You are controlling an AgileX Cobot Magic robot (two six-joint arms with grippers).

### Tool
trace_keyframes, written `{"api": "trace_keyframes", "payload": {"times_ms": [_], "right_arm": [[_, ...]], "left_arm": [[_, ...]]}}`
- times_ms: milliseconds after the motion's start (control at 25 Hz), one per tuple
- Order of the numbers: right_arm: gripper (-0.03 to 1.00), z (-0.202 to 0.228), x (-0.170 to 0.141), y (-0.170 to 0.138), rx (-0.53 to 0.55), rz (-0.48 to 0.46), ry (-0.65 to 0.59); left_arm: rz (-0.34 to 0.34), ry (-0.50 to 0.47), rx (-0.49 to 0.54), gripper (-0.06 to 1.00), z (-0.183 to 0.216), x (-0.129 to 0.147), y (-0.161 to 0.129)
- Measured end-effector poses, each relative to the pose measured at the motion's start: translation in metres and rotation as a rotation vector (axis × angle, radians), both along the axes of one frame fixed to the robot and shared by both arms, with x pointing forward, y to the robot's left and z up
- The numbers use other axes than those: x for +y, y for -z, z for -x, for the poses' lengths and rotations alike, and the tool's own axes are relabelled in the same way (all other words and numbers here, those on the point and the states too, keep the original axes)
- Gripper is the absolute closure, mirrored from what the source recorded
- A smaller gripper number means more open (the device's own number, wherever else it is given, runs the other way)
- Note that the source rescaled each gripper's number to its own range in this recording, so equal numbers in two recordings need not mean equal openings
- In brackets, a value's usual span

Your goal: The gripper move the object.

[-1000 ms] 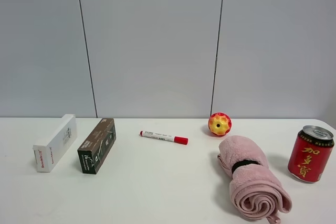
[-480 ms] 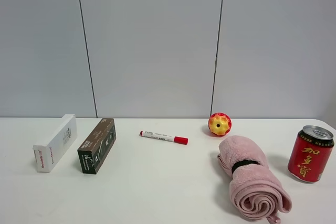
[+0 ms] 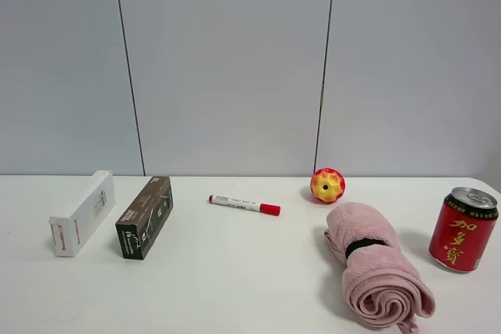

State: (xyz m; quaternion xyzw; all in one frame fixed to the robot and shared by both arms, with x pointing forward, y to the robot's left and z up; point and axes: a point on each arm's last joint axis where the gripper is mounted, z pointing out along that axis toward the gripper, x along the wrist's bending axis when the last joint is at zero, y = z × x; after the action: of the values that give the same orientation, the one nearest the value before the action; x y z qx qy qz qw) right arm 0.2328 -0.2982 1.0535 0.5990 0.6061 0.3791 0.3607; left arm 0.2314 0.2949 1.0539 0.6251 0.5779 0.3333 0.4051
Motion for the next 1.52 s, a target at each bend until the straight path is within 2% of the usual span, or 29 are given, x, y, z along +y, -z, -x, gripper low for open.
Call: {"api": "trace_keyframes", "payload": {"times_ms": [1520], "right_arm": [[-0.03,0.0000,0.0000,0.0000,0.000,0.000,0.000]], "left_arm": [[-0.015,0.007,-0.013,-0.06,-0.0005,0.0000,-0.0007]]}}
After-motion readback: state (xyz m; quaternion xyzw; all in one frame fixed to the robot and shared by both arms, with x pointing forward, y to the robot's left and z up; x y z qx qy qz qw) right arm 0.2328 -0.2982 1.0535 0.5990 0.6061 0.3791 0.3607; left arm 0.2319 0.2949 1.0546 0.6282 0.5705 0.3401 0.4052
